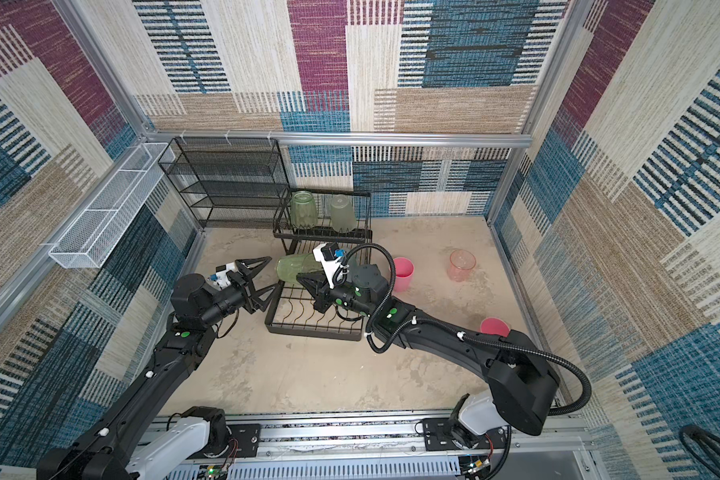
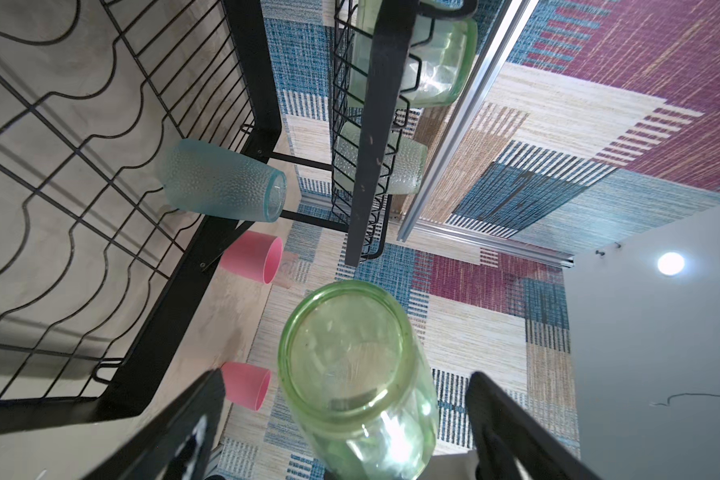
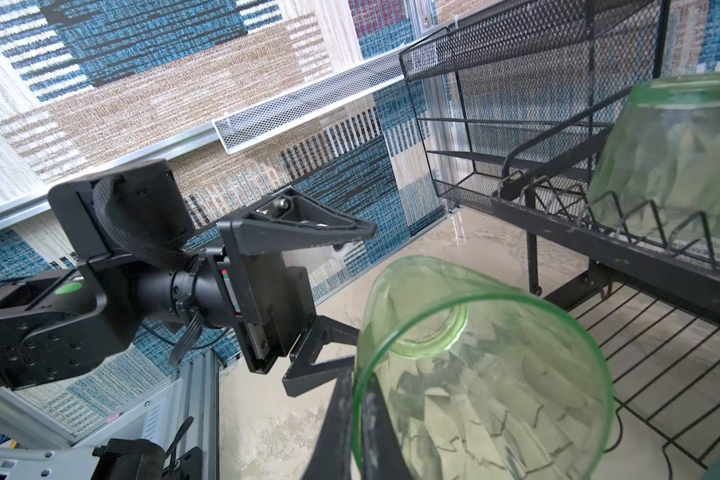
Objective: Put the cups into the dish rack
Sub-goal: 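Close the left gripper on the green cup held by the right gripper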
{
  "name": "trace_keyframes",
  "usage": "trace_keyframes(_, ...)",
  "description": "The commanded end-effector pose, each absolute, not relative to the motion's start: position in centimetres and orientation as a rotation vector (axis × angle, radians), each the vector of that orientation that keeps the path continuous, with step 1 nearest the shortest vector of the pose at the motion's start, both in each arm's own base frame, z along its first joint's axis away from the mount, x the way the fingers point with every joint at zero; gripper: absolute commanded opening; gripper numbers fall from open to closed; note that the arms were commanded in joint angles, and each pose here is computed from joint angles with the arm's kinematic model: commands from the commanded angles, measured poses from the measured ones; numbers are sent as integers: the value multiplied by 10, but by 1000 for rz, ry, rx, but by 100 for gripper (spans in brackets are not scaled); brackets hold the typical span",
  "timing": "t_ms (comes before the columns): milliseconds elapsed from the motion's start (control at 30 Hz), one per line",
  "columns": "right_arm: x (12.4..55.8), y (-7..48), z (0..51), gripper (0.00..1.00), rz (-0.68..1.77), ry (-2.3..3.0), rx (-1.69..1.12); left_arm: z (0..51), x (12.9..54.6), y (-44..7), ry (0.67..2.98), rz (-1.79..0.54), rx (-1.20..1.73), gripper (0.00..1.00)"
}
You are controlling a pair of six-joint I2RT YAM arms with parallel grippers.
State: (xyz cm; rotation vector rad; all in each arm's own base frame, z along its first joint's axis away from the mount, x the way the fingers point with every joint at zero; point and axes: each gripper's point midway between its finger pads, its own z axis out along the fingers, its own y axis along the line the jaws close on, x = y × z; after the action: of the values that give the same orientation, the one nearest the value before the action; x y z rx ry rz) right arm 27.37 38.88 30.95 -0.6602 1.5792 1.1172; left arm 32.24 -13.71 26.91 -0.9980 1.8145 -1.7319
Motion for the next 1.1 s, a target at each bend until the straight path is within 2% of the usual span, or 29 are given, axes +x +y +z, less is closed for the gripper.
trace_keyframes(0,271,393,337,0,1179,1453,-649,282,329,-136,1721,-1820,-1013,94)
trace_keyframes(667,280,411,331,0,1206,1450,-674,309,344,-152,1703,-1977,-901,91)
trace_keyframes(1067,284,419,327,0,1228,1463,-685,295,349,-151,1719,-1945,-927,89)
